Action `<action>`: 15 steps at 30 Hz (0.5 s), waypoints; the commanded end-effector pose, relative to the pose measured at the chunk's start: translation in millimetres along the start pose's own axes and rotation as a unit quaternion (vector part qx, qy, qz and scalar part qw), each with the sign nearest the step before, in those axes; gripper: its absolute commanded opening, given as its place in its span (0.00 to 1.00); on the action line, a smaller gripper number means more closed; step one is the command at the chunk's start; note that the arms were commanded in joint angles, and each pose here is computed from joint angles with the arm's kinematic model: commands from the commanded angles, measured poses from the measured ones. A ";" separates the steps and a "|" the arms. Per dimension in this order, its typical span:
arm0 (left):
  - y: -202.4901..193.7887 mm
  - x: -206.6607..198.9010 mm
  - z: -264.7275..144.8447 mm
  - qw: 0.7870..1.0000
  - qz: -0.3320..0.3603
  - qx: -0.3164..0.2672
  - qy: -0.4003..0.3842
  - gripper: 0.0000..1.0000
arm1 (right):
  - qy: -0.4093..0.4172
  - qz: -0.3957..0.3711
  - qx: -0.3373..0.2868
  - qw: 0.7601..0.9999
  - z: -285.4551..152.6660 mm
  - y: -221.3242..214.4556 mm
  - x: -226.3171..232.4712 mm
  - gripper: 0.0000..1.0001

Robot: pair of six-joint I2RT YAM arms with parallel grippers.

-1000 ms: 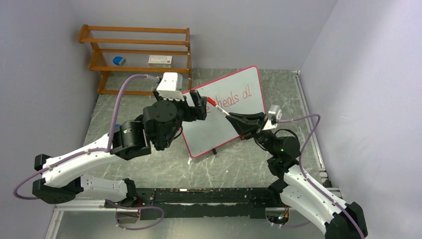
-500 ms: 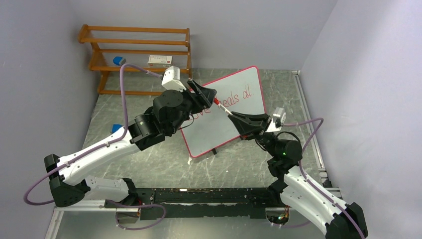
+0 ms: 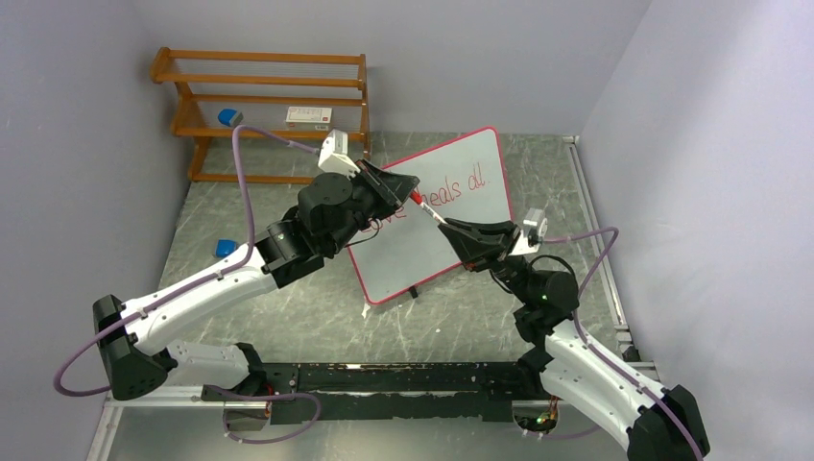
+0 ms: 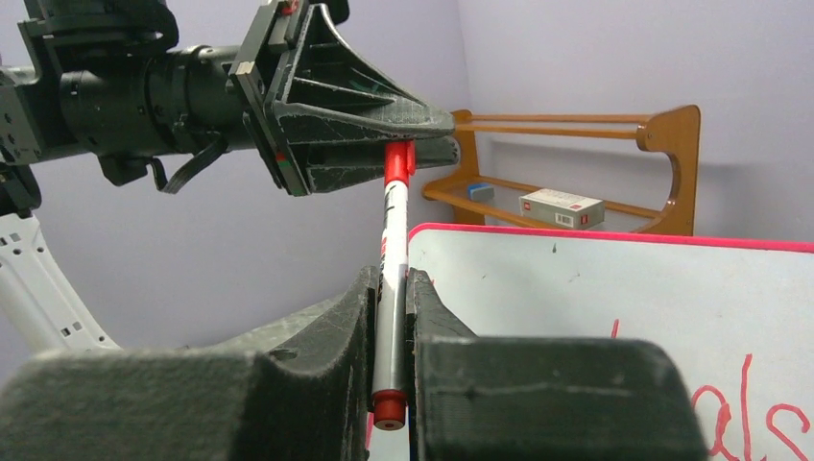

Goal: Write a sentence on the whiteboard
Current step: Close the whiteboard marker at the center of the board.

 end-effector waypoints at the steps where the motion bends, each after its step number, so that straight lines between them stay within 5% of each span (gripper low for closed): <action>1: -12.4 4.1 1.2 0.999 -0.030 0.034 -0.019 0.05 | 0.006 -0.006 -0.045 0.999 3.4 13.8 3.5 0.00; 15: -43.4 9.4 -7.8 0.986 -0.106 0.117 -0.062 0.05 | 0.012 -0.014 -0.057 0.998 19.7 20.3 -0.2 0.00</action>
Point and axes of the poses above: each gripper's point midway between its finger pads, its own z axis out along the fingers, its own x axis along the line the jaws close on, y = z × x, the point moved 8 cm from there along -z, back along the fingers, and after that the axes turned 2 degrees about -z, right-handed, at the moved point
